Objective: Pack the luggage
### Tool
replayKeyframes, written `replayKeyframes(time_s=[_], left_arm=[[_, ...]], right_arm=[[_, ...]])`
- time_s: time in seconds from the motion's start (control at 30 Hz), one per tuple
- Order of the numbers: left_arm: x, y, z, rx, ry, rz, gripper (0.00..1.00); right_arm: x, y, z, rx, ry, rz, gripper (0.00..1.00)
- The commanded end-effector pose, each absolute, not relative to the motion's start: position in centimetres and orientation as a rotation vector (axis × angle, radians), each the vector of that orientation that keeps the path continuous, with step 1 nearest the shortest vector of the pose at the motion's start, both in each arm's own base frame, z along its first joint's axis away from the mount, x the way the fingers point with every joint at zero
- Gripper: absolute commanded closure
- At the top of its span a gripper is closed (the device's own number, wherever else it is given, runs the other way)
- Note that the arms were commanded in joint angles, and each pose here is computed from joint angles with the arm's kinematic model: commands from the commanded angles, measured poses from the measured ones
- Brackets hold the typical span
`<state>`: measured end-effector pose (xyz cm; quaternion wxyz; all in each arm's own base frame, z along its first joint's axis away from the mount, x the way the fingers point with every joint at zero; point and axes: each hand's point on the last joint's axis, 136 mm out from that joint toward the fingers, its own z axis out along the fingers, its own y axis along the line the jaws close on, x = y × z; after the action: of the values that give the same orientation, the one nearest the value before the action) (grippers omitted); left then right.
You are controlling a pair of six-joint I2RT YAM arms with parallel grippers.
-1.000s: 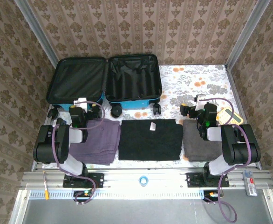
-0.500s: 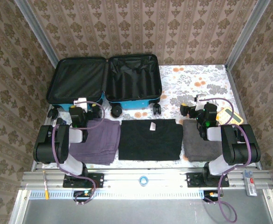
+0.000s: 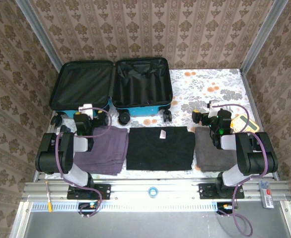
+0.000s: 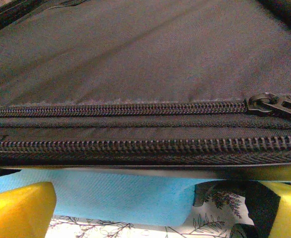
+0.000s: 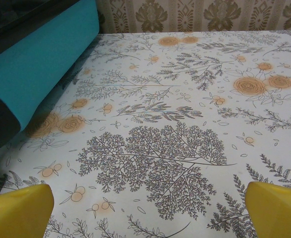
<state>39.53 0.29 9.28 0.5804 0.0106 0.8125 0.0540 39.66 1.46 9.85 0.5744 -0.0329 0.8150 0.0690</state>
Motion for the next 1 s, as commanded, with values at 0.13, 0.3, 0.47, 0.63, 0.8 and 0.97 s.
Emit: replayKeyframes(time_s=[0.13,0.3,0.47,0.63,0.8,0.97], left_arm=[[39.8,0.9,9.9,0.022,1.887,0.162,0.0],[40.0,0.6,10.1,0.045,1.905,0.151,0.0],[39.6,1.4,12.5,-0.001,1.925,0.213,0.0],[38.5,1.9,18.6,-0.096,1.939,0.282,0.0],[37.0,0.5,24.4,-0.249,1.979,0.125,0.0],[35.5,-5.3,26.2,-0.185,2.005,-0.141,0.0]], right_arm=[[39.5,1.9,10.0,-0.101,1.897,0.171,0.0],[39.6,1.7,10.1,-0.088,1.901,0.163,0.0],[39.6,0.7,11.7,-0.028,1.916,0.128,0.0],[39.6,-0.4,16.0,0.045,1.954,0.069,0.0],[39.5,0.5,21.0,0.052,2.058,0.014,0.0],[38.5,4.1,23.3,0.034,2.061,0.123,0.0]])
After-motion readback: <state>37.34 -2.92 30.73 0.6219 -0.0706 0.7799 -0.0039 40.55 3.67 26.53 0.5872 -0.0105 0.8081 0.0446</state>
